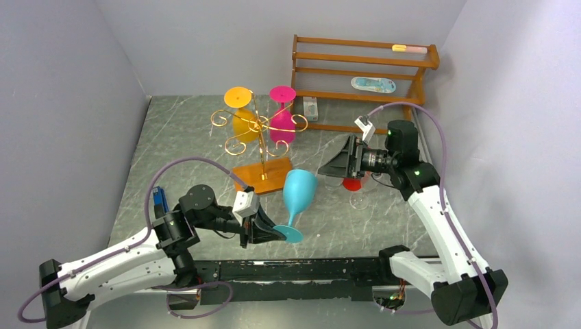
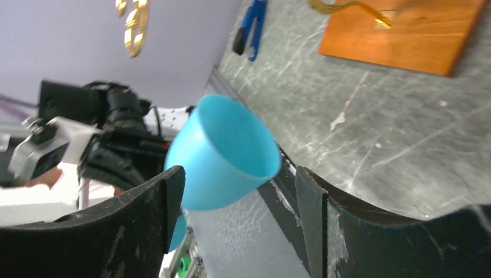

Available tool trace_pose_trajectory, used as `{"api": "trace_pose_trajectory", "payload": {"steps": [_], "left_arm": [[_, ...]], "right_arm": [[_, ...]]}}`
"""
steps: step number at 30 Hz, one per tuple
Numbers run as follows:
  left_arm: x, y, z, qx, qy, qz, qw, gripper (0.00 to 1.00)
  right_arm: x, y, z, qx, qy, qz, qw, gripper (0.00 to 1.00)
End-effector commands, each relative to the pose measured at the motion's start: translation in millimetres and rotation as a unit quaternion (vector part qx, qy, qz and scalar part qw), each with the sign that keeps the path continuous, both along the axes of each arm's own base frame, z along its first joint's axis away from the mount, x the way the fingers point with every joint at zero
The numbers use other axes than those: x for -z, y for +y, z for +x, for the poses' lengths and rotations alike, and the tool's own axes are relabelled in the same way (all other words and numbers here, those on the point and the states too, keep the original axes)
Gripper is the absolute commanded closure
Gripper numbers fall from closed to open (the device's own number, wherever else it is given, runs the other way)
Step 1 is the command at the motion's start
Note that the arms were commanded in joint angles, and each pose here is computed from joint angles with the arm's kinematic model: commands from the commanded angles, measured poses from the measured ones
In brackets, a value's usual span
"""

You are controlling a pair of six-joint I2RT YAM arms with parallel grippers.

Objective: Take the wine glass off the wine glass rack
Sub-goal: Place the wine glass at the center of the board.

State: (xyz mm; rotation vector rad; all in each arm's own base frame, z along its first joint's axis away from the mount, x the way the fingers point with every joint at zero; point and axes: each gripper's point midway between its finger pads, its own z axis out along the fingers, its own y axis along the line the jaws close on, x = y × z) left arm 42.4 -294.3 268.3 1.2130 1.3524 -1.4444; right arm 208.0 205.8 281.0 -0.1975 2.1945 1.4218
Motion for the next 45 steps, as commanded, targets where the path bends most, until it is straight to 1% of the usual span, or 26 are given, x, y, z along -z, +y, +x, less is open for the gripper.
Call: {"api": "trace_pose_trajectory", "payload": {"steps": [1,3,6,9,14,21,24,26,28,31,32,33,36,41,42,45], "left_arm": [[2,0,-7,0.033,-0.036,-0.003,0.999,0.95],[-4,-1,-15,0.06,-0.034,-0.012,0.998,0.95],[-7,-1,-16,0.071,-0.043,-0.009,0.997,0.95],[-11,1,-18,0.08,-0.068,-0.018,0.994,0.95],[-19,3,-19,0.079,-0.091,-0.034,0.992,0.95],[-17,0,-19,0.087,-0.09,-0.028,0.992,0.95],[-19,-1,-17,0.084,-0.096,-0.03,0.991,0.95],[-20,0,-16,0.08,-0.099,-0.03,0.991,0.95],[-19,2,-17,0.078,-0.099,-0.03,0.992,0.95],[-18,5,-17,0.072,-0.097,-0.026,0.992,0.95],[-17,6,-16,0.071,-0.111,-0.027,0.991,0.95],[-17,7,-16,0.068,-0.115,-0.028,0.991,0.95],[-17,10,-15,0.062,-0.117,-0.029,0.991,0.95],[-12,9,-13,0.056,-0.114,-0.023,0.992,0.95],[-10,8,-12,0.054,-0.113,-0.02,0.992,0.95],[-9,8,-9,0.047,-0.116,-0.014,0.992,0.95]], "right_arm": [[-39,7,-28,-0.091,-0.059,0.055,0.993,0.28],[-44,9,-34,-0.108,-0.057,0.07,0.99,0.3],[-52,11,-40,-0.117,-0.061,0.093,0.987,0.31],[-52,11,-41,-0.127,-0.052,0.093,0.986,0.31],[-56,15,-46,-0.145,-0.061,0.08,0.984,0.38],[-58,34,-63,-0.183,-0.06,0.085,0.978,0.43],[-53,41,-62,-0.184,-0.047,0.067,0.979,0.5],[-54,44,-65,-0.195,-0.045,0.072,0.977,0.53],[-55,44,-69,-0.207,-0.043,0.078,0.974,0.59],[-54,44,-71,-0.216,-0.04,0.076,0.973,0.58],[-51,44,-69,-0.208,-0.04,0.066,0.975,0.56],[-48,44,-64,-0.197,-0.042,0.054,0.978,0.53],[-40,43,-52,-0.165,-0.04,0.026,0.985,0.49],[-35,49,-27,-0.117,-0.009,0.022,0.993,0.48],[-35,51,-27,-0.119,-0.006,0.025,0.993,0.49],[-45,52,-41,-0.159,-0.014,0.049,0.986,0.49]]}}
